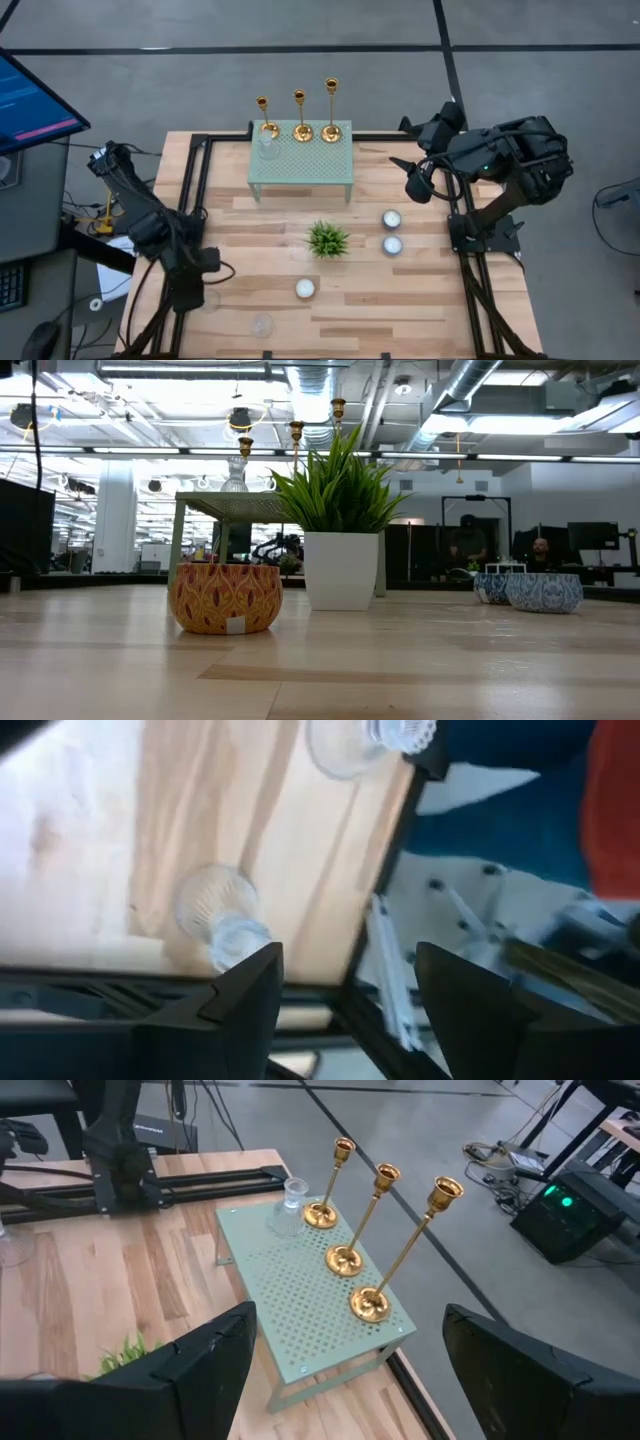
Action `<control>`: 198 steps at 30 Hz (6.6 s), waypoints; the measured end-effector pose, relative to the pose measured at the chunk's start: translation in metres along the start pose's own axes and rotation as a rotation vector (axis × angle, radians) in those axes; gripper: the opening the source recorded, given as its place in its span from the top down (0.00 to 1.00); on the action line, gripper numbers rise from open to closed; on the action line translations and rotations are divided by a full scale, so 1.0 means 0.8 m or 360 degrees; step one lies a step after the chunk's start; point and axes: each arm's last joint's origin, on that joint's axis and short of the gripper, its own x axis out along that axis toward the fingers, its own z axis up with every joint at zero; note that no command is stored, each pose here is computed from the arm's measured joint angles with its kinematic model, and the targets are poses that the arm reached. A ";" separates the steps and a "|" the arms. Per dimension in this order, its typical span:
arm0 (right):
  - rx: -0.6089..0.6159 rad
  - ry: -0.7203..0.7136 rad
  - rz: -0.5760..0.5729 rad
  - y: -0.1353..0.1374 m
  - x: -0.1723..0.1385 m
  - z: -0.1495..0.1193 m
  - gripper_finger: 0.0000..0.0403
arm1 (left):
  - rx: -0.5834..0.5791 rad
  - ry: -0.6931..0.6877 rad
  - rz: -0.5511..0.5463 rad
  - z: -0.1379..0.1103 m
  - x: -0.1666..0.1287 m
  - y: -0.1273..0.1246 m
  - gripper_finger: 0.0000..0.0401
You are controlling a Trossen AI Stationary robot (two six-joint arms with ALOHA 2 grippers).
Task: Pick & Place candle stick holders
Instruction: Put the left glass candle holder on the shelf aligned with the other glass candle holder
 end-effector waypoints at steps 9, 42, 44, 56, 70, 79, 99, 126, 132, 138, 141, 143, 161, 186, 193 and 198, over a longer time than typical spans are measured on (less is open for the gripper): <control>0.0041 0.0000 0.0001 0.000 0.000 0.000 0.23 | 0.0002 -0.0030 0.0269 -0.029 0.032 0.000 0.43; 0.0084 -0.0001 0.0000 0.000 0.000 0.000 0.23 | -0.0085 -0.0040 0.0421 -0.041 0.064 0.013 0.23; 0.0084 -0.0001 0.0000 0.000 0.000 0.000 0.23 | -0.0104 -0.0040 0.0412 -0.046 0.062 0.026 0.24; 0.0125 -0.0001 0.0000 0.000 0.000 0.000 0.23 | -0.0088 0.0012 0.0243 -0.052 0.077 0.049 0.26; 0.0133 0.0000 0.0000 0.000 0.000 0.000 0.23 | -0.0082 0.0012 0.0338 -0.053 0.091 0.058 0.26; 0.0154 0.0000 0.0000 0.000 0.000 0.000 0.23 | -0.0084 0.0005 0.0353 -0.054 0.098 0.064 0.38; 0.0153 -0.0001 0.0001 0.000 0.000 0.000 0.23 | -0.0112 -0.0027 0.0291 -0.050 0.098 0.059 0.97; 0.0092 0.0057 -0.0016 -0.001 0.000 -0.006 0.23 | -0.0912 -0.0498 0.0057 0.011 0.060 0.087 0.97; 0.0087 0.0062 -0.0019 -0.001 0.000 -0.006 0.23 | -0.1130 -0.0689 -0.0038 0.023 0.041 0.088 0.97; 0.0086 0.0063 -0.0019 -0.001 0.000 -0.006 0.23 | -0.1311 -0.0965 -0.0154 0.049 0.005 0.081 0.97; 0.0081 0.0067 -0.0020 -0.002 0.000 -0.007 0.23 | -0.1384 -0.1099 -0.0192 0.060 -0.014 0.081 0.97; 0.0081 0.0067 -0.0020 -0.001 0.000 -0.006 0.23 | -0.1422 -0.1184 -0.0216 0.067 -0.026 0.079 0.97; -0.0126 0.0091 -0.0078 -0.011 0.007 -0.005 0.23 | -0.1590 -0.1609 -0.0089 0.159 -0.097 0.074 0.97; -0.0278 0.0110 -0.0108 -0.017 0.012 -0.004 0.23 | -0.2019 -0.2064 0.0039 0.246 -0.112 0.129 0.98; -0.0304 0.0111 -0.0107 -0.017 0.012 -0.004 0.23 | -0.2065 -0.2093 0.0065 0.252 -0.114 0.140 0.98; -0.0304 0.0110 -0.0107 -0.016 0.012 -0.004 0.23 | -0.2104 -0.2082 0.0090 0.261 -0.107 0.146 0.98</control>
